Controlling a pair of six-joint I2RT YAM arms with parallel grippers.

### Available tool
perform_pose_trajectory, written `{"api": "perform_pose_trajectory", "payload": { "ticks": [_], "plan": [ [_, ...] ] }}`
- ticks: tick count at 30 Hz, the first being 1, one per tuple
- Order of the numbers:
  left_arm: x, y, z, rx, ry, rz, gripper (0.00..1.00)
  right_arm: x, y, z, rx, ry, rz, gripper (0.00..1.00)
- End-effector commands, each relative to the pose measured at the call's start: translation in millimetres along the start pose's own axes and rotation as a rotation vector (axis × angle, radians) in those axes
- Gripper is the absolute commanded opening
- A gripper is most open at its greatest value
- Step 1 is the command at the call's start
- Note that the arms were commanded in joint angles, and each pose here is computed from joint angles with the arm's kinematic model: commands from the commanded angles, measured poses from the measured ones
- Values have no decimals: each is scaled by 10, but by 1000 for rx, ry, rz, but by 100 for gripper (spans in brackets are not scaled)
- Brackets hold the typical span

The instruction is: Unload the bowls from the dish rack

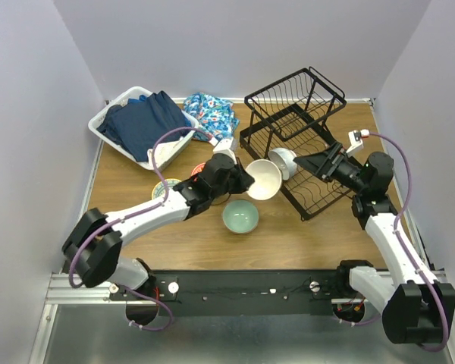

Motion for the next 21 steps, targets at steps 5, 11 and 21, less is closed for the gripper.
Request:
{"api": "perform_pose_trajectory", "payload": {
  "ticks": [5,11,21],
  "plan": [
    [258,-776,440,300,125,-102,0,65,-26,-158,-175,-157,33,100],
    [3,-1200,956,453,9,-20,0,64,14,-263,-206,-155,22,100],
    [-378,-1331,1426,556,-79,41,0,182,77,-380,-262,-260,2,100]
  ]
}}
Point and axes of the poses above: each gripper's point midway between its finger pads, its own y axis out along the fingers, its own z axis along the line the jaws close on, x = y × z, the point moved 8 cm from there along -y, back along the fingers, and after that the axes turned 4 degrees about -y, right-handed, at the moved point
